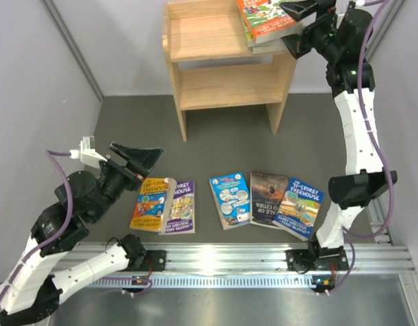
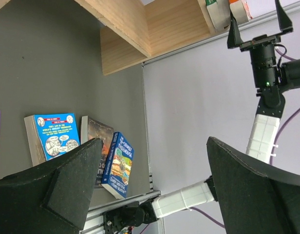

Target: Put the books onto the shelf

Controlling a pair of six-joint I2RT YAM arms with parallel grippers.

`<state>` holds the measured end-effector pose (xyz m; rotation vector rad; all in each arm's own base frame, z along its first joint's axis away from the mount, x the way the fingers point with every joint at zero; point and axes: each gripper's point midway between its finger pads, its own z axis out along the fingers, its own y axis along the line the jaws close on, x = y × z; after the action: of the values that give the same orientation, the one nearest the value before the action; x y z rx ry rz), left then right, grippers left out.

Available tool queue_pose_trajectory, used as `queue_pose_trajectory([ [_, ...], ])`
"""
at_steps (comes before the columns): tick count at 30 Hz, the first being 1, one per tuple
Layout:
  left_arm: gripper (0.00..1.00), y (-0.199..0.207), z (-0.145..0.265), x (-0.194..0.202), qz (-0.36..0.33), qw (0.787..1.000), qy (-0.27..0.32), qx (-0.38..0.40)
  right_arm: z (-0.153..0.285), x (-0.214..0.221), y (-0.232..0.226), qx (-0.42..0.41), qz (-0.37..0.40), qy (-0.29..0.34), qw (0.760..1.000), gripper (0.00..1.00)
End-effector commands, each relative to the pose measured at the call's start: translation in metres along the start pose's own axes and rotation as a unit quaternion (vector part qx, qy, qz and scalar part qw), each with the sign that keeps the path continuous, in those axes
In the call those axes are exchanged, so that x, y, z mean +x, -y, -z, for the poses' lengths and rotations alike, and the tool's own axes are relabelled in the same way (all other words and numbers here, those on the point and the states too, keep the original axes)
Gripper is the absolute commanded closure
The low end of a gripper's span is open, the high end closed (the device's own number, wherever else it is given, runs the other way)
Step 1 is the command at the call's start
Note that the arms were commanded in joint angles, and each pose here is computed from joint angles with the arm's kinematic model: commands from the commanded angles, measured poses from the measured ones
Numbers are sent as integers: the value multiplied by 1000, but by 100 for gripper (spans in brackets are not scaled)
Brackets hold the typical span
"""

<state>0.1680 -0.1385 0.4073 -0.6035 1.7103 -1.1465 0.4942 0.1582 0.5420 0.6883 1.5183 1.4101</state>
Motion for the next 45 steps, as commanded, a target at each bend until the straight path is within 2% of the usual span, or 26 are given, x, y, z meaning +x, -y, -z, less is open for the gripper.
queue_pose_trajectory([
  [1, 7, -1, -1, -1, 7, 1000, 5, -1, 33, -12, -15, -1, 43, 25, 999, 0],
  [6, 7, -5, -3, 2, 6, 1000, 0, -9, 55, -25, 9, 55, 74, 45, 995, 0],
  [11, 8, -8, -5, 6, 5, 1000, -5, -15, 72, -16, 18, 80, 92, 30, 992, 0],
  [12, 8, -9, -7, 7, 1, 1000, -6, -18, 73, -12, 33, 94, 91, 23, 991, 0],
  [14, 8, -12, -9, 7, -8, 1000, -5, -25, 89, -5, 21, 74, 107, 22, 991, 0],
  [15, 7, -16, -12, 8, -21, 999, -5, -36, 91, 0, 40, 88, 114, 13, 990, 0],
  [17, 6, -17, -20, 4, -44, 998, 8, -53, 112, 5, 26, 63, 142, 24, 988, 0],
  [18, 5, -22, -22, 2, -70, 995, 10, -68, 115, 11, 50, 84, 151, 15, 985, 0],
  [19, 3, -23, -26, -4, -86, 993, 23, -81, 130, 17, 46, 79, 160, 19, 984, 0],
  [22, 1, -21, -47, -9, -171, 978, 29, -115, 153, 36, 78, 102, 169, -3, 980, 0],
  [25, 1, -20, -78, -17, -266, 950, 49, -158, 177, 62, 116, 129, 166, -43, 977, 0],
  [26, 1, -25, -93, -21, -317, 929, 59, -182, 184, 71, 140, 151, 165, -59, 973, 0],
  [28, 1, -11, -114, -29, -355, 915, 92, -169, 204, 82, 150, 160, 172, -69, 970, 0],
  [29, 1, -15, -128, -28, -407, 890, 93, -182, 211, 88, 168, 178, 179, -79, 964, 0],
  [32, 1, -14, -156, -50, -463, 849, 143, -212, 232, 102, 187, 203, 176, -95, 958, 0],
  [36, 1, -33, -198, -84, -459, 846, 158, -221, 249, 124, 212, 215, 150, -127, 957, 0],
  [41, 1, -48, -235, -108, -479, 838, 151, -212, 249, 135, 227, 226, 163, -156, 948, 0],
  [45, 1, -45, -260, -123, -479, 849, 152, -165, 239, 140, 237, 239, 166, -179, 940, 0],
])
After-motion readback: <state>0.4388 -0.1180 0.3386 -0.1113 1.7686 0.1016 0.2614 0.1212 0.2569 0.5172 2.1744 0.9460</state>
